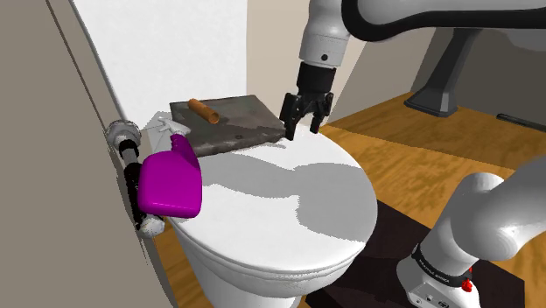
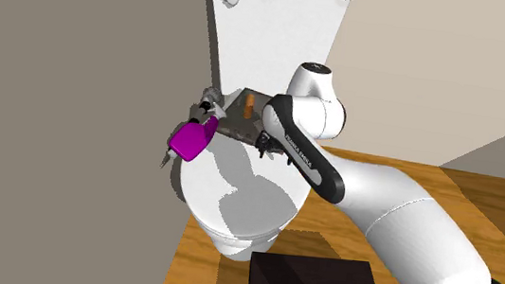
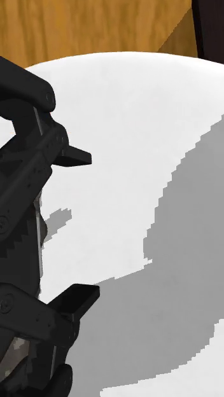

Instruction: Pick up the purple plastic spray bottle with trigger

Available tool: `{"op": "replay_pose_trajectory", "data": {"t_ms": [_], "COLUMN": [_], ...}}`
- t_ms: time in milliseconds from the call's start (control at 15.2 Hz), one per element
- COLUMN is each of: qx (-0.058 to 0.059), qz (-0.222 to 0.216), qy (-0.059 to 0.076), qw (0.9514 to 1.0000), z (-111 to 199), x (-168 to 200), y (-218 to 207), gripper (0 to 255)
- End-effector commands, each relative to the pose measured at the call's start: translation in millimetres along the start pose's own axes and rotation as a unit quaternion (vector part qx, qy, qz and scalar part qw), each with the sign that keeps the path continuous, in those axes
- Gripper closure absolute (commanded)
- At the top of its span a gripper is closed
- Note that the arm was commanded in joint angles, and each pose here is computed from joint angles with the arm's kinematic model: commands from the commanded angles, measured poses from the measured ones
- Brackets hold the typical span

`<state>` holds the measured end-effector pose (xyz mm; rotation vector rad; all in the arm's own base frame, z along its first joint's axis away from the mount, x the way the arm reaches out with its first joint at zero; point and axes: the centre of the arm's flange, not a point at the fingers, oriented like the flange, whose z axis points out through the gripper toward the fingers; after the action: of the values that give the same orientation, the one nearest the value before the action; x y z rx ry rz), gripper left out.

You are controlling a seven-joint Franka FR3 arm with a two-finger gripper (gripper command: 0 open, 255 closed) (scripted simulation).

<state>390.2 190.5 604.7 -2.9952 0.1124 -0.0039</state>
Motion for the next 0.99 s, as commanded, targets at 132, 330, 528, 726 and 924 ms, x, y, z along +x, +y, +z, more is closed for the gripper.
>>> {"op": "replay_pose_trajectory", "data": {"t_ms": [132,330,528,726,924], "qx": [0.004,0.007,0.009,0.012,0.014], "qz": [0.013,0.022,0.031,0.04,0.049], "qy": [0.004,0.007,0.01,0.013,0.016], "qw": [0.9999,0.9997,0.9994,0.999,0.9986], "z": [1.9,3.2,4.2,4.9,5.4], "x": [18.7,34.1,50.1,66.7,84.0], "y": [-49.0,-84.3,-119.3,-154.0,-188.4], "gripper": [0,0,0,0,0]}}
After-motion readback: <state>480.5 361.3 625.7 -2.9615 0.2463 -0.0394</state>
